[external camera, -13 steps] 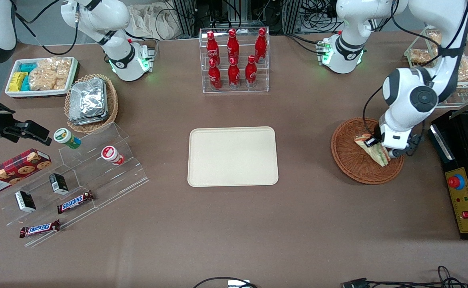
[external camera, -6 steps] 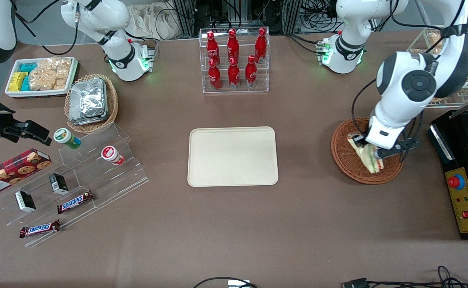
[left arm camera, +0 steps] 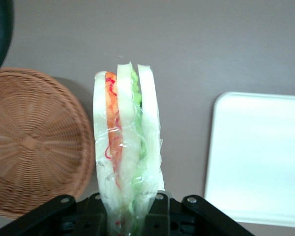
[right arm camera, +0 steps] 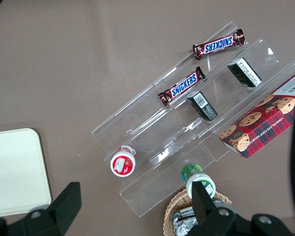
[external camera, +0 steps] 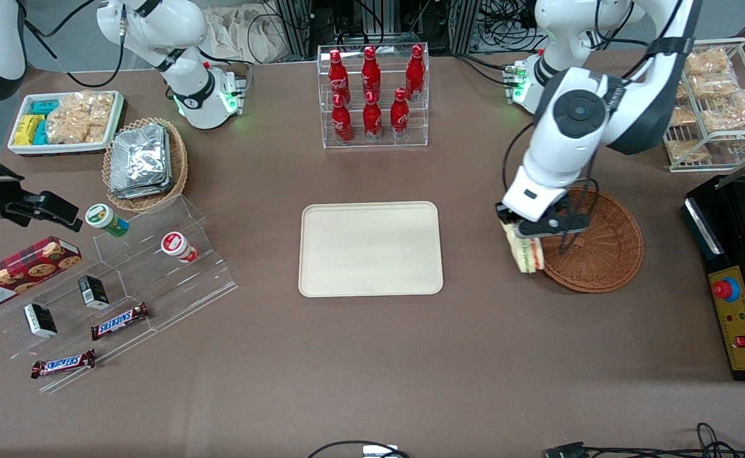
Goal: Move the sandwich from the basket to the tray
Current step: 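Carry the held sandwich with the left gripper over the cream tray, then lower the sandwich onto the tray and open the left gripper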
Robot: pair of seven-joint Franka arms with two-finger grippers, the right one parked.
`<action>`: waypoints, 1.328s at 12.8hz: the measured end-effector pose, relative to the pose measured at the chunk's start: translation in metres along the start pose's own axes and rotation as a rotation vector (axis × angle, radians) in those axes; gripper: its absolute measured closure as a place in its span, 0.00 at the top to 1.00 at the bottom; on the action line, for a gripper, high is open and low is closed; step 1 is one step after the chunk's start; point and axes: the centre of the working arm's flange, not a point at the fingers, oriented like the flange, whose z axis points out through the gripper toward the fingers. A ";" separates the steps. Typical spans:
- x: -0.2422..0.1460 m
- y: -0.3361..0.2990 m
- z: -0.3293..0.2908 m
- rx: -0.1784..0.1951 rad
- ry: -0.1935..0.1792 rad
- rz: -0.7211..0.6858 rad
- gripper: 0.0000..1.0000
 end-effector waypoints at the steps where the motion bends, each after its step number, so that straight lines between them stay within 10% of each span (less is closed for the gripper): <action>1: -0.005 0.017 0.002 -0.011 -0.008 0.027 0.17; 5: -0.020 0.081 0.016 -0.055 -0.045 0.137 0.17; 10: -0.056 0.147 0.073 0.031 -0.066 0.208 0.17; 17: -0.070 0.191 0.151 0.059 -0.124 0.291 0.17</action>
